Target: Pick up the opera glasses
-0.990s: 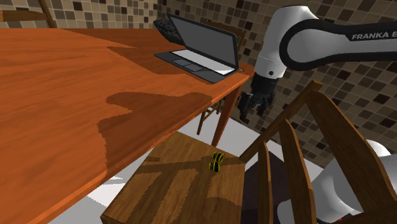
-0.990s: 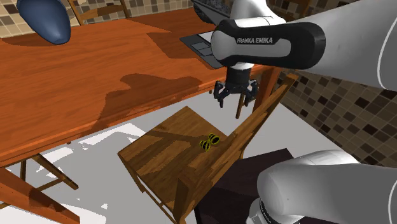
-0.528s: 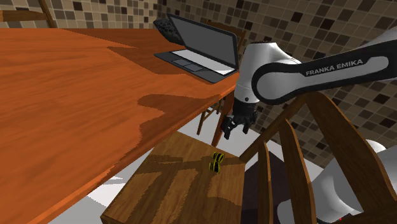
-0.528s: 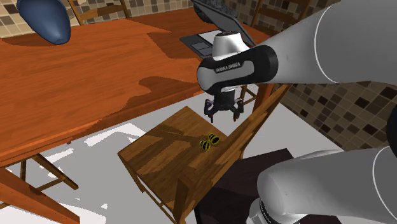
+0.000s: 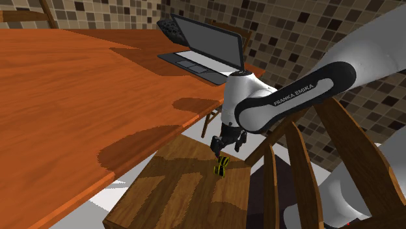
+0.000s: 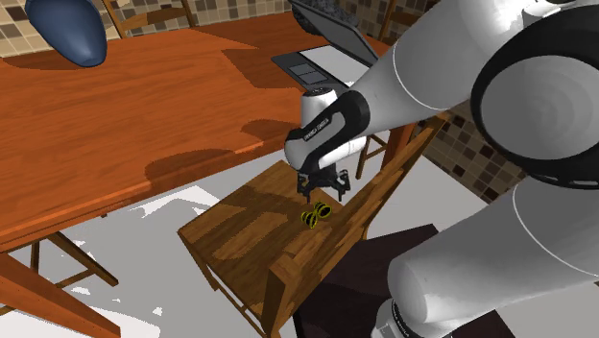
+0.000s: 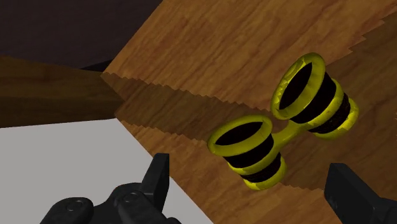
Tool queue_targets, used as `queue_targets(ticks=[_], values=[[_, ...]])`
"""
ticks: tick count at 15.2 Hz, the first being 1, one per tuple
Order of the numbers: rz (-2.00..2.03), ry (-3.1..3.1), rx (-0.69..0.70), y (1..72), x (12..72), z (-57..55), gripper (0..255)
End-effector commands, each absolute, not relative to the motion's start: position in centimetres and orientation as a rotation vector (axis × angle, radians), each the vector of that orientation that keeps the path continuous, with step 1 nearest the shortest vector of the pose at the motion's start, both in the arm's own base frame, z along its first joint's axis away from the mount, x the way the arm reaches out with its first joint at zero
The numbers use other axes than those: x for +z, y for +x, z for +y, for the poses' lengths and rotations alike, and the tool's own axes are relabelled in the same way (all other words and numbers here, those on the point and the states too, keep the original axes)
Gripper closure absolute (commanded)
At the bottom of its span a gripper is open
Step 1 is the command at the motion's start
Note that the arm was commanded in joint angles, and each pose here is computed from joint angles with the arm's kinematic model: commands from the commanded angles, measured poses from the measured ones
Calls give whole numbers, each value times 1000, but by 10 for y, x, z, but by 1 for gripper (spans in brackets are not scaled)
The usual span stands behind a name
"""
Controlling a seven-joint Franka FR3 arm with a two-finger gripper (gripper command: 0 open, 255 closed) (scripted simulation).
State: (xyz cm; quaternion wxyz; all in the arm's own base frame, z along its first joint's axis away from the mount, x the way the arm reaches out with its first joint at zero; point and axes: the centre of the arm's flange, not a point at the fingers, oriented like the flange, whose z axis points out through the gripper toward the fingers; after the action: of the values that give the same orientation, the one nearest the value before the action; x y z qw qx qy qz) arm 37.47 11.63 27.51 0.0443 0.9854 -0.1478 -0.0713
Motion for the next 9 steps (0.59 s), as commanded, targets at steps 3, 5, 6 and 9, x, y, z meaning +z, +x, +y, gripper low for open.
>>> queue_targets(ticks=[3,5,6,9], values=[[-459,3008,-219,376,252,118,0],[-459,3008,-219,376,241,118,0],[-459,3008,-219,376,236,118,0],[-459,3008,-219,376,228,118,0]])
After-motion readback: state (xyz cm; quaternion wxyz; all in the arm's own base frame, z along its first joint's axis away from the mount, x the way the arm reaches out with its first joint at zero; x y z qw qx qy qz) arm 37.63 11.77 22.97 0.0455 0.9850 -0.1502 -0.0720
